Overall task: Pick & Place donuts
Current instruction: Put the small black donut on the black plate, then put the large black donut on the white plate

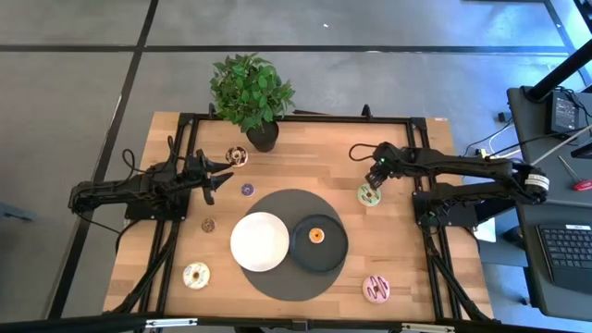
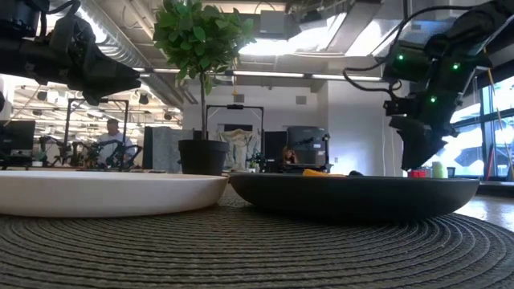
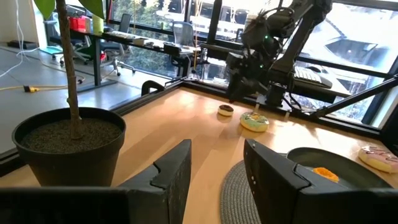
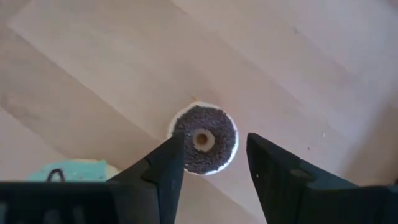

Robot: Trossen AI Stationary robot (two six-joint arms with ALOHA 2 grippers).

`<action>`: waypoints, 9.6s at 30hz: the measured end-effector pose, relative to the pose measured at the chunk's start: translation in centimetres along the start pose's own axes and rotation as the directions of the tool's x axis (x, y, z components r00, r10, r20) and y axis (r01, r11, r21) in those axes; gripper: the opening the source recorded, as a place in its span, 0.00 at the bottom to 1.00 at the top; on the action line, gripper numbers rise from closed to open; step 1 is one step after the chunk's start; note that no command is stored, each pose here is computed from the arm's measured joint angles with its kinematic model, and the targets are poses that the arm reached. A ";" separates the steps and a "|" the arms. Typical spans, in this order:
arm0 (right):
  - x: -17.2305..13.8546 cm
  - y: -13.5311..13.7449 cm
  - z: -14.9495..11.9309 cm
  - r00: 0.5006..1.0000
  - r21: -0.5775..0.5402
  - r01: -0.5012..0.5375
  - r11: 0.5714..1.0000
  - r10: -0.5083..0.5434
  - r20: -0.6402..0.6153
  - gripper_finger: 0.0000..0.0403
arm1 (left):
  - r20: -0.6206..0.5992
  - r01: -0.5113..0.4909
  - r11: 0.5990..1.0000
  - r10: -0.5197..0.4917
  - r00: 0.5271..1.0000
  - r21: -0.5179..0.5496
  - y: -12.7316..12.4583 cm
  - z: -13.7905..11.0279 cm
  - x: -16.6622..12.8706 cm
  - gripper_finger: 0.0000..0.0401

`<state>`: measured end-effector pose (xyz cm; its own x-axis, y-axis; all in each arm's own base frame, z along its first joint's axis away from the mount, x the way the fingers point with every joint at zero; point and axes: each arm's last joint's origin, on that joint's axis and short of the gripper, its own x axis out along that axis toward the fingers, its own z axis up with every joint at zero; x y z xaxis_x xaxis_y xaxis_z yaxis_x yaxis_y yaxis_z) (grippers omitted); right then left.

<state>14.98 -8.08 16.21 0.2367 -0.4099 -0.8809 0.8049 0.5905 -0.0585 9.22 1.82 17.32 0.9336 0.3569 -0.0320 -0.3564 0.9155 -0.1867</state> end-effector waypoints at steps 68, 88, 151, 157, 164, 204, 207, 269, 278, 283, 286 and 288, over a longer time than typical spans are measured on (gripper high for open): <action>-7.4 11.9 -0.6 0.796 -0.445 -0.526 0.725 0.604 0.043 0.03 | 0.003 -0.012 1.000 0.012 1.000 0.000 0.0 0.0 0.0 0.36; -5.2 20.6 -5.2 0.831 -0.538 -0.530 0.655 0.528 -0.175 0.03 | 0.011 -0.053 0.999 0.053 0.999 -0.001 0.2 0.0 0.0 0.36; -2.7 23.3 -6.4 0.809 -0.599 -0.559 0.573 0.535 -0.242 0.10 | 0.009 -0.050 0.999 0.050 0.999 -0.001 0.1 0.0 0.0 0.36; -2.7 23.4 -6.4 0.808 -0.601 -0.559 0.571 0.537 -0.242 0.10 | 0.009 -0.049 0.999 0.049 0.999 -0.001 0.1 0.0 0.0 0.36; -2.7 23.5 -6.3 0.803 -0.614 -0.560 0.557 0.548 -0.235 0.10 | 0.008 -0.048 0.999 0.048 0.999 -0.003 0.1 0.0 0.0 0.36; -9.7 16.8 -5.0 0.780 -0.660 -0.560 0.500 0.588 -0.216 0.33 | 0.105 -0.007 1.000 0.010 0.994 -0.031 -0.1 1.0 0.0 0.36; -9.8 14.1 -5.2 0.744 -0.655 -0.575 0.490 0.646 -0.171 0.33 | 0.098 0.038 0.999 -0.034 0.995 -0.035 -0.2 1.0 0.0 0.36; -9.3 8.4 -3.0 0.697 -0.714 -0.377 0.590 0.688 0.201 0.32 | -0.696 -0.320 0.875 0.484 0.531 0.364 5.4 -3.4 10.6 0.23; -9.3 8.4 -3.0 0.697 -0.714 -0.377 0.590 0.688 0.201 0.32 | -0.713 -0.200 0.936 0.349 0.607 0.289 3.7 -3.0 10.6 0.03; -9.3 8.4 -3.0 0.697 -0.713 -0.378 0.590 0.688 0.201 0.33 | -0.683 -0.128 0.958 0.274 0.677 0.258 1.3 -2.3 10.4 0.02; -9.3 8.4 -2.9 0.697 -0.713 -0.378 0.590 0.689 0.201 0.33 | -0.661 -0.068 0.968 0.216 0.718 0.243 -0.6 -1.9 10.1 0.02; -9.3 8.4 -2.9 0.696 -0.713 -0.378 0.591 0.689 0.202 0.33 | -0.649 -0.036 0.975 0.172 0.741 0.218 -2.0 -1.6 10.0 0.02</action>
<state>17.93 2.75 22.55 0.8293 -0.0185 -0.5585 -0.0022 0.9993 -0.0364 19.30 3.27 15.83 0.6548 0.3017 -0.6930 -0.3890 0.9206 0.0332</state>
